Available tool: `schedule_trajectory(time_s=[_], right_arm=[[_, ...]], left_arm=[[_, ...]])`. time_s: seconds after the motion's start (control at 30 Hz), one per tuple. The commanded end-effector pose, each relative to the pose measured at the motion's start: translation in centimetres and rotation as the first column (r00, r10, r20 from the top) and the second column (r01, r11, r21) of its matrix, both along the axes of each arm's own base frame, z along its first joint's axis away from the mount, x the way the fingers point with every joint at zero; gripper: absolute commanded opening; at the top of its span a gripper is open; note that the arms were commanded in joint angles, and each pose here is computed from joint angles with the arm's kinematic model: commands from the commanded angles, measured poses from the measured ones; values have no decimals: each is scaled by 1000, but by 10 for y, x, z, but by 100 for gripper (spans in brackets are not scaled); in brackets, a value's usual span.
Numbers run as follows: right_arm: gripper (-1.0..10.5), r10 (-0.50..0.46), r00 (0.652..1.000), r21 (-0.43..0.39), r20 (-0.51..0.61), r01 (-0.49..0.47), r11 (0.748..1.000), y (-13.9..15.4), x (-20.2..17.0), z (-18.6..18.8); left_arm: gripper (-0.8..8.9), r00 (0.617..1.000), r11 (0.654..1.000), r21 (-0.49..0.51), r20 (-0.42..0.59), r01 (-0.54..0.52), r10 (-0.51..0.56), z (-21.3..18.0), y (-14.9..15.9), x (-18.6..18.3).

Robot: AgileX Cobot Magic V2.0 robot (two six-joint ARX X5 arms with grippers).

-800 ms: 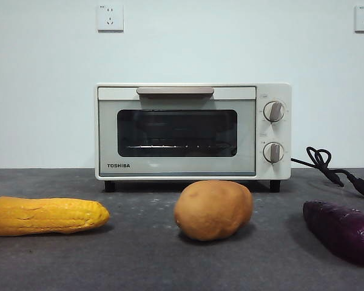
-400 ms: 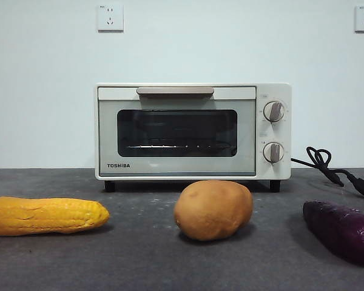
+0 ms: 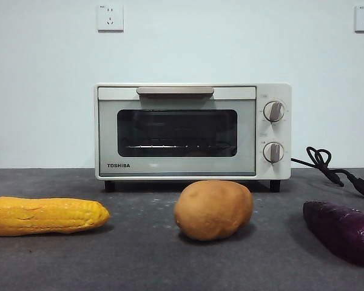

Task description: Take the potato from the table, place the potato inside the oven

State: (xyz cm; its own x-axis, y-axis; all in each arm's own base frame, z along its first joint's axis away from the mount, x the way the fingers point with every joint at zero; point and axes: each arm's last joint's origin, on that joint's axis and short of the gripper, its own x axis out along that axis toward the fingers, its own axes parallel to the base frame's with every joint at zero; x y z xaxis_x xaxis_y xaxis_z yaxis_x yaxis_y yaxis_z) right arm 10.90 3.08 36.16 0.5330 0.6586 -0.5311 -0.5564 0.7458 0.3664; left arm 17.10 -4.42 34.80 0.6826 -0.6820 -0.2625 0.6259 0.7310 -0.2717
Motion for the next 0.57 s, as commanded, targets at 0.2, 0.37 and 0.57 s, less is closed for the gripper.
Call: schedule_trajectory(time_s=[0.2, 0.37, 0.57], right_arm=[[661, -1, 999, 2, -33, 1, 1000, 1, 8, -3], [661, -1, 999, 1, -43, 1, 1000, 2, 11, -4], [661, -2, 999, -1, -47, 1, 1000, 2, 12, -4]], left_arm=[[-8, 999, 996, 73, 2, 46, -46, 9, -37, 78], [-8, 999, 990, 131, -4, 49, -49, 6, -59, 122], [-8, 1000, 983, 182, -4, 29, -29, -6, -81, 162]])
